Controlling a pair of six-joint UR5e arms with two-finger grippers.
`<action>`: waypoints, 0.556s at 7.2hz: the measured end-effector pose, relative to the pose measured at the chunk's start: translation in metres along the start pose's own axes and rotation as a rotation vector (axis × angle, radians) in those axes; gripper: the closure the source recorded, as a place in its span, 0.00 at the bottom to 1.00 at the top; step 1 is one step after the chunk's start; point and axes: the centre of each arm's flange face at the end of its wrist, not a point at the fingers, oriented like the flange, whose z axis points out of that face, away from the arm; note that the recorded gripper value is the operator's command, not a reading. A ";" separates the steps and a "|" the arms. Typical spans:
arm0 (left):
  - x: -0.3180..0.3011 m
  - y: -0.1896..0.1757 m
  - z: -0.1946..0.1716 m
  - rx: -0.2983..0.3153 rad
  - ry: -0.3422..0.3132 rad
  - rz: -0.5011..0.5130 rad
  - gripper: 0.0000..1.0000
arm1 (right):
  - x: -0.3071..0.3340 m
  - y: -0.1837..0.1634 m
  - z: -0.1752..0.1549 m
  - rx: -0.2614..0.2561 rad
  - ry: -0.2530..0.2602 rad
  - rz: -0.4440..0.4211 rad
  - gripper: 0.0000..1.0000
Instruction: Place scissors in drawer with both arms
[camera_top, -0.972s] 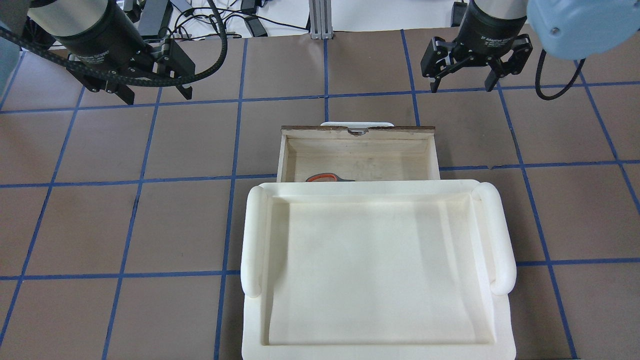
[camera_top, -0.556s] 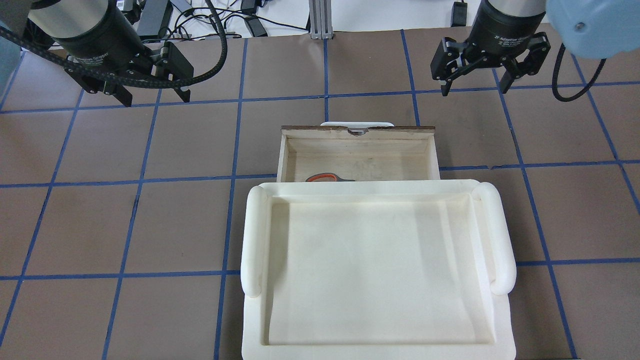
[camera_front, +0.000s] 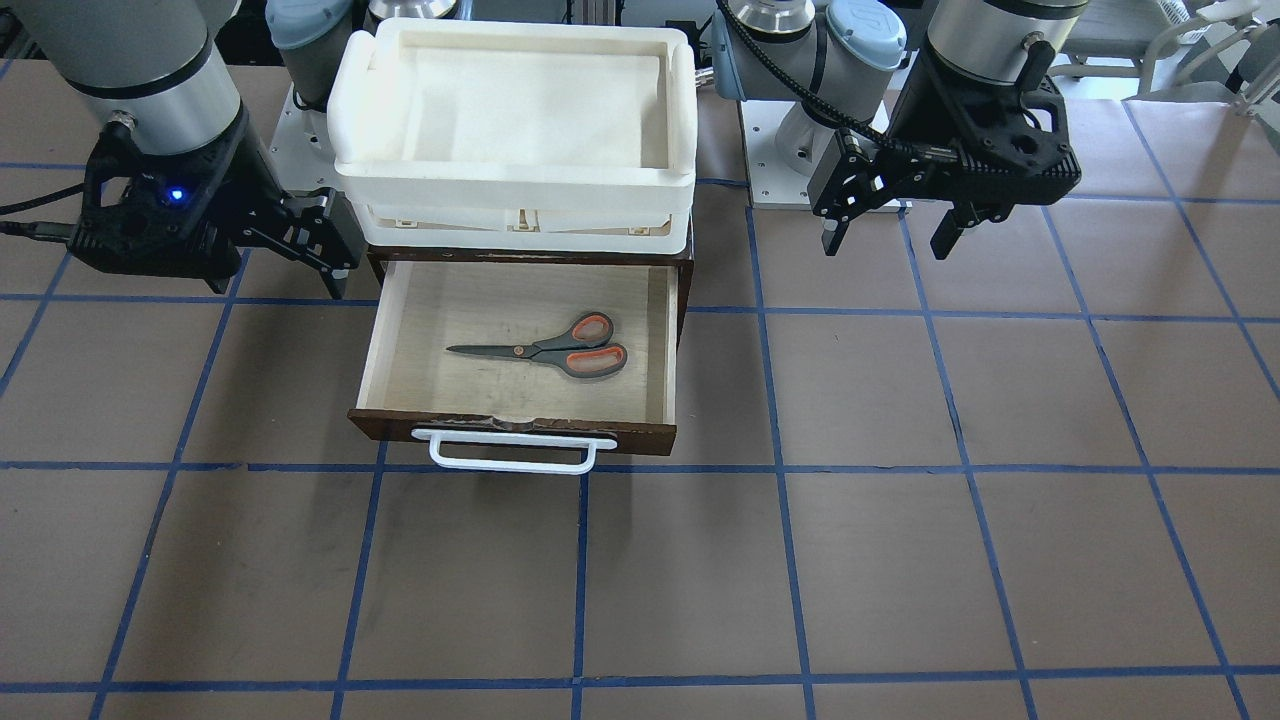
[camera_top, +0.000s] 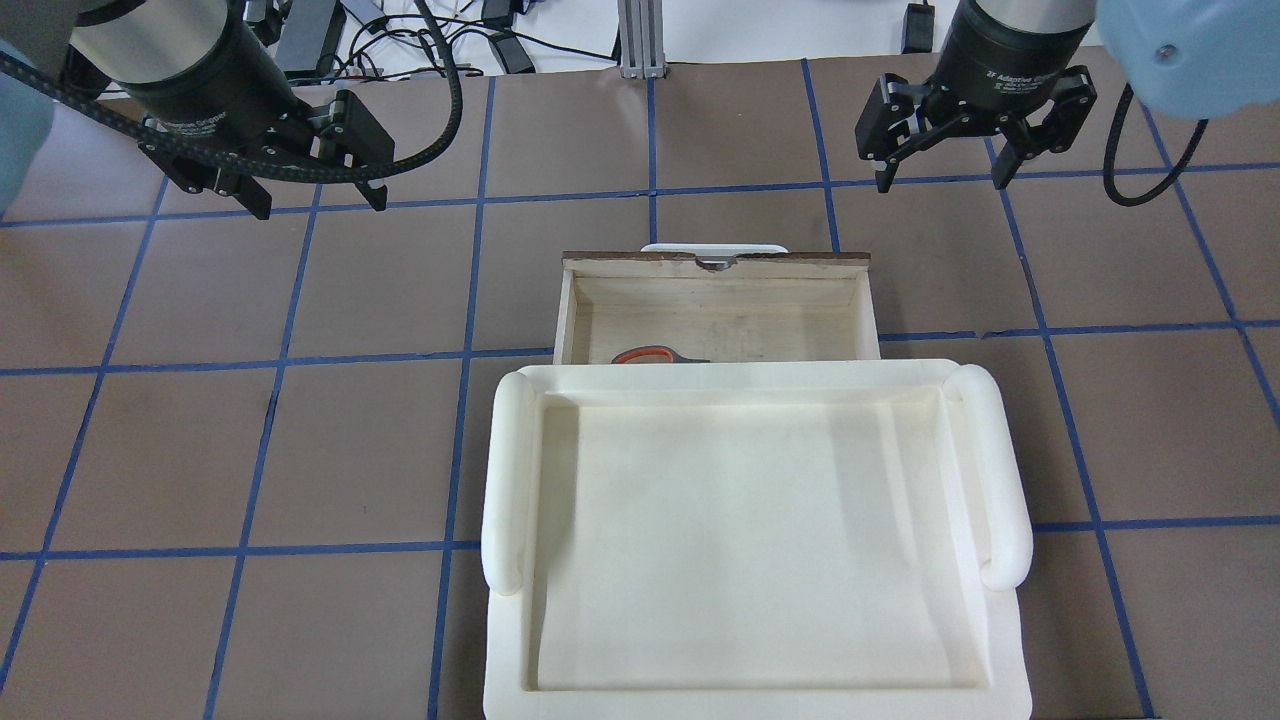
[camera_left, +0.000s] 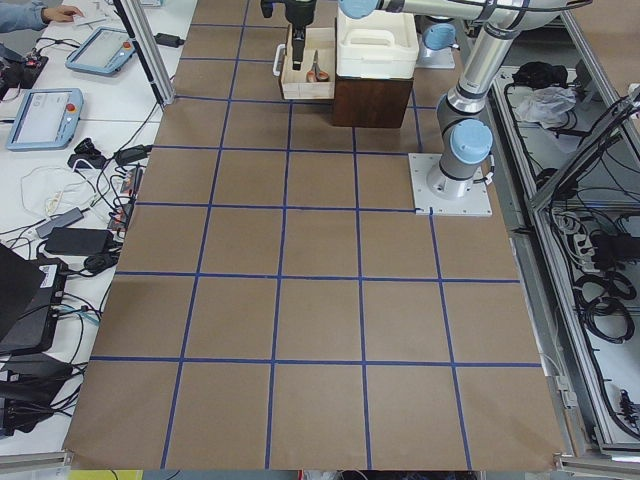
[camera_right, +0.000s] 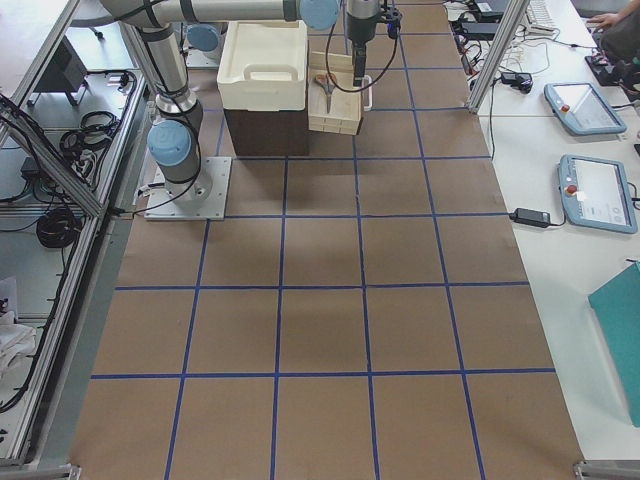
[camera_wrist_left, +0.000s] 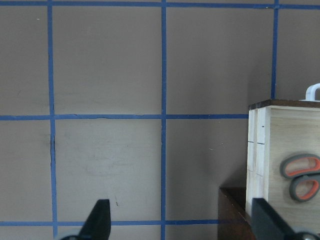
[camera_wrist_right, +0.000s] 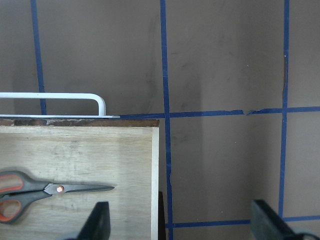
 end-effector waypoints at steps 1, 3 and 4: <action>0.000 0.000 0.000 -0.001 0.000 0.001 0.00 | 0.000 0.000 0.000 -0.001 -0.002 0.000 0.00; 0.000 0.000 0.001 -0.002 0.000 0.005 0.00 | 0.000 0.000 0.000 -0.002 -0.003 0.001 0.00; 0.000 0.000 0.001 -0.002 0.000 0.007 0.00 | 0.000 0.000 0.000 -0.003 -0.002 0.001 0.00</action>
